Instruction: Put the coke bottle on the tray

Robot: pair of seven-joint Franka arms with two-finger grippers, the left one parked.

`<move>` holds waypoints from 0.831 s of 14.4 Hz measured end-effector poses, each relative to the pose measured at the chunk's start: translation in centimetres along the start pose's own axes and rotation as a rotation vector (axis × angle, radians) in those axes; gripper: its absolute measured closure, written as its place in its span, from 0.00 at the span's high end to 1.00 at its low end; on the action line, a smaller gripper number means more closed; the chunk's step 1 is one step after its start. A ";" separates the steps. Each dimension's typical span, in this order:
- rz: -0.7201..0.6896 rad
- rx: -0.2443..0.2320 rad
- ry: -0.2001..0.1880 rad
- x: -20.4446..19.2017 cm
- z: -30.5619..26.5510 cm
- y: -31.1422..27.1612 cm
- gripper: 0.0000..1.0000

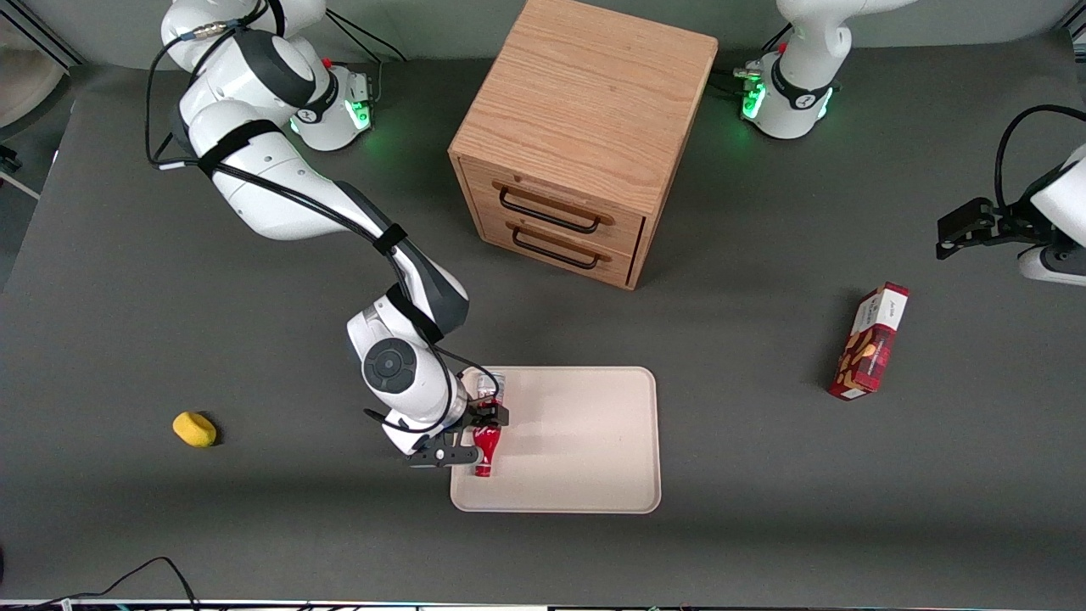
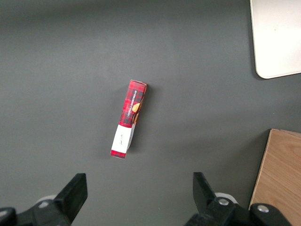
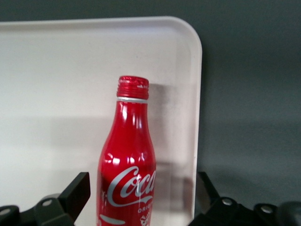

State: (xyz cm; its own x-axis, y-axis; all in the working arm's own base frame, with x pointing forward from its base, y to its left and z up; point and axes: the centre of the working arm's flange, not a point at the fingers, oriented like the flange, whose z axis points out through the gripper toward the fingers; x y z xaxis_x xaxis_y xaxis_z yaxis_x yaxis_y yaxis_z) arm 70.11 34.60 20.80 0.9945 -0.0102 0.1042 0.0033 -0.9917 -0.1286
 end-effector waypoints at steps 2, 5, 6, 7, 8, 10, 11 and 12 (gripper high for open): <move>0.006 0.005 0.012 0.9 -3.0 0.0 1.00; 0.023 -0.033 -0.014 2.1 -12.5 1.4 1.00; 0.026 -0.065 -0.024 2.0 -16.8 2.3 1.00; 0.034 -0.102 -0.034 1.7 -21.1 3.3 1.00; 0.051 -0.125 -0.045 1.1 -25.5 4.2 1.00; 0.097 -0.151 -0.064 -0.7 -33.6 6.3 1.00; 0.118 -0.176 -0.079 -1.7 -36.9 7.9 1.00; 0.134 -0.194 -0.103 -2.8 -39.7 9.5 1.00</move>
State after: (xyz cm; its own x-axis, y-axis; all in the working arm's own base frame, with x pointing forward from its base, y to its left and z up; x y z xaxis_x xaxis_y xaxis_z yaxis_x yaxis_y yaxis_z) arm 63.19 20.07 58.48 0.9902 -0.1399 -0.0035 -0.1394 -0.9885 0.0580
